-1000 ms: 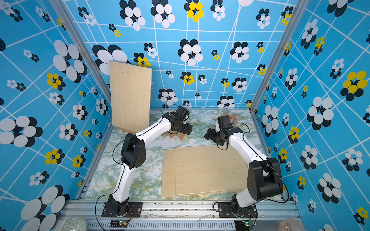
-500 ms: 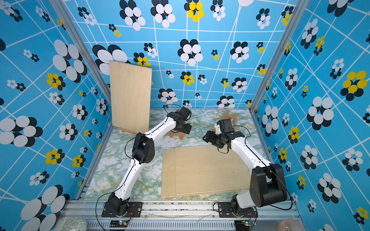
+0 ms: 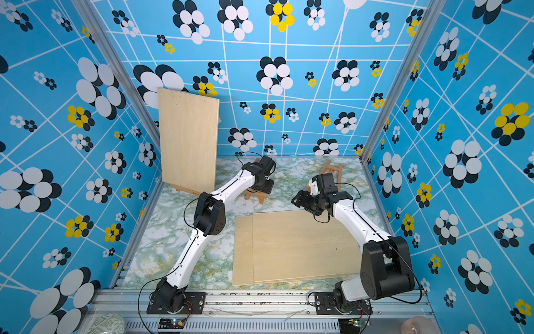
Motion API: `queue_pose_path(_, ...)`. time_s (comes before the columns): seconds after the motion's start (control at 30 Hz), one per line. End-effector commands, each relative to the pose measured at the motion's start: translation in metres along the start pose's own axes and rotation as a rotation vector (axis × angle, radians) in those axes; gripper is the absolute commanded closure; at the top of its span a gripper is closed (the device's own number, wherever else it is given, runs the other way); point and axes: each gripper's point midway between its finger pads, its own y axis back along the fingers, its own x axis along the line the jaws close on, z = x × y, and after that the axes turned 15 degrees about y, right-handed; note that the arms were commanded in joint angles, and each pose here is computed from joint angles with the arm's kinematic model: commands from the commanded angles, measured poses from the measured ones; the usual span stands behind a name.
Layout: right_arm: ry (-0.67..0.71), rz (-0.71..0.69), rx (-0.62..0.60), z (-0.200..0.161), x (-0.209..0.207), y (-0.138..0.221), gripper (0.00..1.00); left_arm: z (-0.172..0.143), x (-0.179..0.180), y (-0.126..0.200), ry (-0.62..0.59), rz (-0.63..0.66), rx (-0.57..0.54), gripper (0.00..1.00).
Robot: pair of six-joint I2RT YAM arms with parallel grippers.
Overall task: Assemble the easel
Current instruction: Pick up the easel at the center of the board.
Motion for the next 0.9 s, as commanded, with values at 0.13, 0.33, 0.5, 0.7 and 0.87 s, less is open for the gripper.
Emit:
queue_pose_path(0.13,-0.010,0.024,-0.005,-0.005,0.005,0.001,0.25,-0.006,0.021,-0.016,0.005,0.110,0.024,0.51)
queue_pose_path(0.33,-0.010,0.031,-0.010,-0.003,0.008,0.001,0.25,-0.011,0.029,-0.021,0.002,0.135,0.044,0.60)
queue_pose_path(0.5,-0.008,0.028,-0.022,-0.002,0.009,0.003,0.25,-0.013,0.024,-0.016,-0.006,0.121,0.049,0.81)
queue_pose_path(0.7,-0.011,0.034,-0.036,-0.003,0.011,0.005,0.26,-0.007,0.009,0.005,-0.041,0.091,0.022,1.00)
queue_pose_path(0.87,0.006,0.024,-0.075,0.002,0.014,0.013,0.26,0.000,-0.012,0.038,-0.043,0.000,0.000,1.00)
